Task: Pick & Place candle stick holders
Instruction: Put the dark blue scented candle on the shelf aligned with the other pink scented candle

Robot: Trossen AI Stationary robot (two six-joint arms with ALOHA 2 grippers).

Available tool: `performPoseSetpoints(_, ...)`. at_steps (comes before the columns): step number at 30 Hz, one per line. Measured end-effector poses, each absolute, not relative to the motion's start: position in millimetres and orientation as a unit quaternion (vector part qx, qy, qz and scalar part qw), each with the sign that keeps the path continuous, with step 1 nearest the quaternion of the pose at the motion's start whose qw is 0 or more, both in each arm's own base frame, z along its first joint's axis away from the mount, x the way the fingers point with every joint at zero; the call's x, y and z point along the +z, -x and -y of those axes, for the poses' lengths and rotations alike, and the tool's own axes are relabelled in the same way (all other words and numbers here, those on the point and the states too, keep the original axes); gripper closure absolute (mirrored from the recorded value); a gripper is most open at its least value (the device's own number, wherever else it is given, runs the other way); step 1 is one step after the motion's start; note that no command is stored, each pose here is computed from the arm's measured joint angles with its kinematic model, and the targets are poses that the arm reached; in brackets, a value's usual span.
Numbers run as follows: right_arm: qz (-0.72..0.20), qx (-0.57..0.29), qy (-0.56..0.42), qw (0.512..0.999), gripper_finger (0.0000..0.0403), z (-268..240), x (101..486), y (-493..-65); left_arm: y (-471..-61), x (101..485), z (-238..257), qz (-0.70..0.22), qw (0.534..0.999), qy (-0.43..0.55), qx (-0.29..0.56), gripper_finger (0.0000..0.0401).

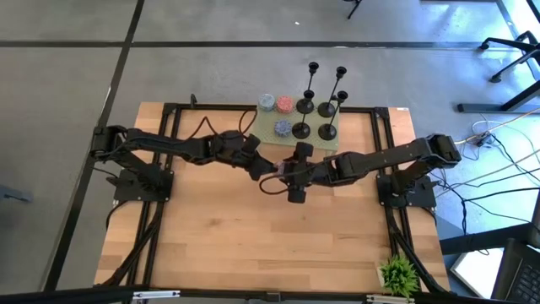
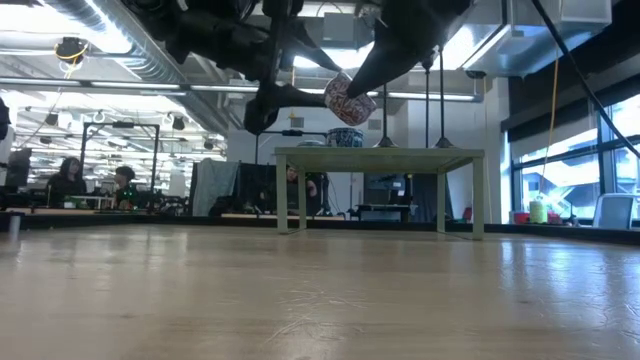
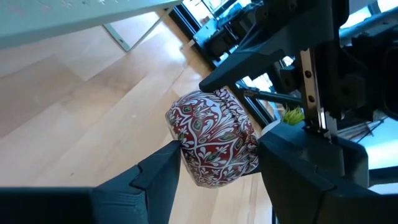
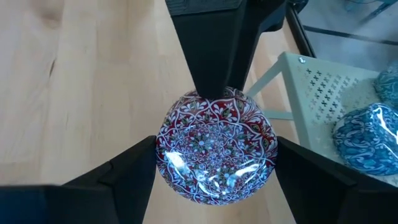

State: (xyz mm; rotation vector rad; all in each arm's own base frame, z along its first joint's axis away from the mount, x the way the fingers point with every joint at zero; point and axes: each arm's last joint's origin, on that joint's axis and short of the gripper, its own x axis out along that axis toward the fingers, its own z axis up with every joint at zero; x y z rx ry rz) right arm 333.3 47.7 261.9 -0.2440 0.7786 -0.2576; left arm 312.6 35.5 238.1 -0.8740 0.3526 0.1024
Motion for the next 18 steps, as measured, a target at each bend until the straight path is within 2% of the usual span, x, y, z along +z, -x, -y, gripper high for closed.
performPoseSetpoints(18, -0.376, -0.132, 0.131, 0.908, 0.0111, -33, 263, -337, -316, 234, -48, -0.152, 0.872, 0.461, 0.068, 0.015)
